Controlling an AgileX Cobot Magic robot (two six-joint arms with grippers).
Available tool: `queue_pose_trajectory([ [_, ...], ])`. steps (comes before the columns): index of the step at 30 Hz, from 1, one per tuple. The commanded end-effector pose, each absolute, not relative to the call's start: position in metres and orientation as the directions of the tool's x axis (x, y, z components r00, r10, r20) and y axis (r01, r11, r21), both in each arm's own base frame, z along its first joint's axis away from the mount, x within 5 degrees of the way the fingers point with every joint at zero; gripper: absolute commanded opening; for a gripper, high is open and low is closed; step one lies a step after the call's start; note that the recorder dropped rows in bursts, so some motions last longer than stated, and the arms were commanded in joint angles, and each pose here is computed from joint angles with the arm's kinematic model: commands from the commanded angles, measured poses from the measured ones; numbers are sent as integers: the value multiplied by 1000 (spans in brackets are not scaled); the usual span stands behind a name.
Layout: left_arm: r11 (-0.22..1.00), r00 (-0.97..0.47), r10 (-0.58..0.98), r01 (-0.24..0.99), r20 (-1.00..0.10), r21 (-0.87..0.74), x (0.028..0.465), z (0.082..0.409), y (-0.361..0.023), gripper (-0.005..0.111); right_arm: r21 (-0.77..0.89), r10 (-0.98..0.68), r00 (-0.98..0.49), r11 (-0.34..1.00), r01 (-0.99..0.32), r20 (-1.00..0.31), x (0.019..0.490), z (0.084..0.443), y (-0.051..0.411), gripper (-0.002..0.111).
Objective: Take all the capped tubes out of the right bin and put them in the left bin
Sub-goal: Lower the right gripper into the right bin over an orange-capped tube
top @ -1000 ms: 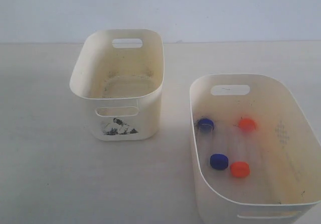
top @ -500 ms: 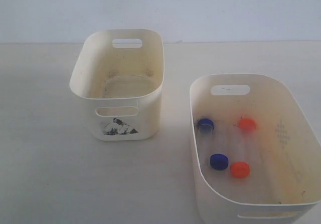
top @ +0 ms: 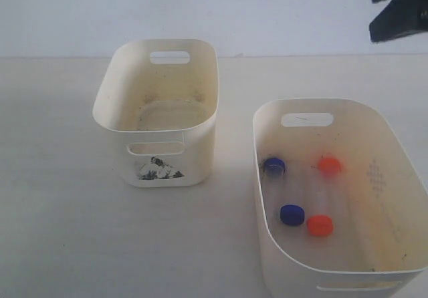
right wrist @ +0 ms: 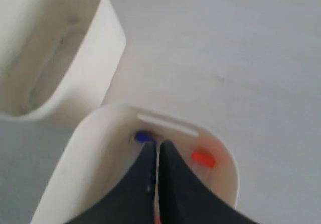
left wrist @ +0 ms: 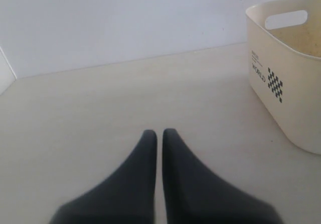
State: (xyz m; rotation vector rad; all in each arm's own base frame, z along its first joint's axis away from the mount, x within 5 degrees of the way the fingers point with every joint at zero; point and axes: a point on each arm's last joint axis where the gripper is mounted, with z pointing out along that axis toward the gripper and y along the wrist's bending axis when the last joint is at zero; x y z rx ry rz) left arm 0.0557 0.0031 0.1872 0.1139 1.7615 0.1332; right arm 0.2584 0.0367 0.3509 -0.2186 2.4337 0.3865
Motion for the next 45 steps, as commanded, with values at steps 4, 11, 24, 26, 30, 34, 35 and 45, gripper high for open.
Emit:
queue_pose_trajectory([
  [4,990,-179,138,-1,-974,140,56,189,3,4,296,-143,-914,917,-266,-380,268,312,49,0],
  [11,990,-179,138,-1,-974,140,56,189,3,4,126,-216,-962,963,-238,-166,259,287,89,0],
  [24,990,-179,138,-1,-974,140,56,189,3,4,48,-167,-976,983,-175,-141,261,238,103,0],
  [26,990,-179,138,-1,-974,140,56,189,3,4,62,-123,-981,989,-134,-153,261,225,104,0],
  [30,990,-179,138,-1,-974,140,56,189,3,4,125,-47,-990,990,-64,-134,263,206,109,0],
  [34,990,-179,138,-1,-974,140,56,189,3,4,168,-7,-993,985,-27,-121,268,196,115,0],
  [35,990,-179,138,-1,-974,140,56,189,3,4,176,0,-992,984,-22,-123,269,195,116,0],
  [45,990,-179,138,-1,-974,140,56,189,3,4,134,-20,-995,990,-33,-98,277,173,116,0],
])
